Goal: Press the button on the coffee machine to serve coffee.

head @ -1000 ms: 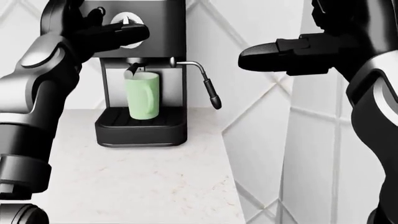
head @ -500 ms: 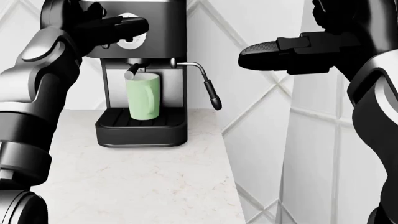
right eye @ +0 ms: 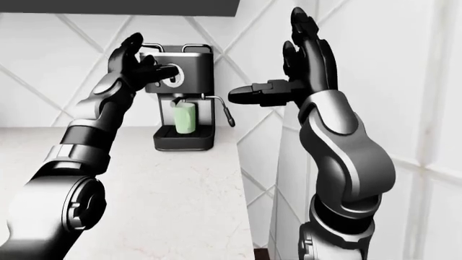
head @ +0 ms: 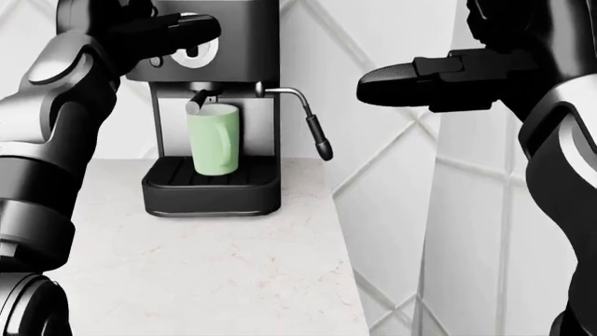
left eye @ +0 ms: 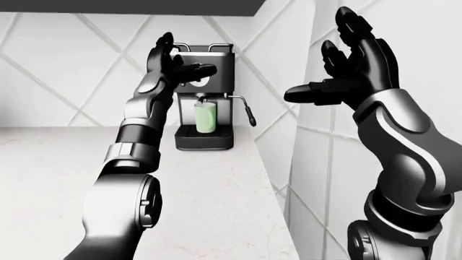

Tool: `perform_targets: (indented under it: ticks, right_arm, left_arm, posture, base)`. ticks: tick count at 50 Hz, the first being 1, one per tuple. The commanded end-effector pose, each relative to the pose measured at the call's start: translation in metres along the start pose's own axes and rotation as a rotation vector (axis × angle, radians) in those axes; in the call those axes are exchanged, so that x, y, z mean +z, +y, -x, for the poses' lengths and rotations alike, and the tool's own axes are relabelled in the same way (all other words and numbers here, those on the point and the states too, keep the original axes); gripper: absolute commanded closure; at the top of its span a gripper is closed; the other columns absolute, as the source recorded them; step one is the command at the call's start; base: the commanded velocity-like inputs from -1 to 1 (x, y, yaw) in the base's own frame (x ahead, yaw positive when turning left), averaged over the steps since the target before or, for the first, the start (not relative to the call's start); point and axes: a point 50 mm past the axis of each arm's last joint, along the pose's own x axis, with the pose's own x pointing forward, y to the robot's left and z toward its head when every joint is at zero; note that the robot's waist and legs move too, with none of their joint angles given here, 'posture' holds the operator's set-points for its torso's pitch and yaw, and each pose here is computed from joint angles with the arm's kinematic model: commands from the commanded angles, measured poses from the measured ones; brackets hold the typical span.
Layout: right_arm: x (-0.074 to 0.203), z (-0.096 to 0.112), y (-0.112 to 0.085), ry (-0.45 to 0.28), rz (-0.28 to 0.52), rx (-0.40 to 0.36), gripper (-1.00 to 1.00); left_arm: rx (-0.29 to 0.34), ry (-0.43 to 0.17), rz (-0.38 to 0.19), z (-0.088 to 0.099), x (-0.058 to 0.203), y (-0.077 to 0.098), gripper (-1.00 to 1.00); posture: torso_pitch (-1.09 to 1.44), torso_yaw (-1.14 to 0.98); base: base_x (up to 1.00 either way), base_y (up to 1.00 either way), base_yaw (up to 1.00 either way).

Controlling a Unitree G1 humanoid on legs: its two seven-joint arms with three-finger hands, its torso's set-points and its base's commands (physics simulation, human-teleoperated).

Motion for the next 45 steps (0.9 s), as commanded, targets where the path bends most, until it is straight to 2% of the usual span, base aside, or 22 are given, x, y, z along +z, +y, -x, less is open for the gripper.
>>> perform_targets:
  ticks: [1, 15, 18, 45]
  right_arm:
    - [0.013, 0.001, -0.001, -0.067, 0.001, -0.006, -1.0]
    - [0.014, 0.001, -0.001, -0.067, 0.0, -0.007, -1.0]
    - [0.015, 0.001, -0.001, -0.068, 0.0, -0.007, -1.0]
    - [0.014, 0.002, 0.0, -0.067, -0.001, -0.007, -1.0]
  left_arm:
    - [-0.024, -0.108, -0.005, 0.0, 0.027, -0.007, -1.0]
    - [-0.016, -0.103, -0.007, -0.002, 0.028, -0.005, -1.0]
    - [-0.005, -0.122, 0.0, -0.001, 0.029, -0.003, -1.0]
    - [0.003, -0.095, -0.001, -0.003, 0.02, -0.002, -1.0]
  posture:
    - [-0.72, 0.0]
    - [-0.71, 0.0]
    - [-0.68, 0.0]
    - [-0.68, 0.0]
  base:
    - [0.0, 0.0, 0.0]
    - [0.0, 0.0, 0.0]
    - [0.0, 0.0, 0.0]
    - [0.0, 0.0, 0.0]
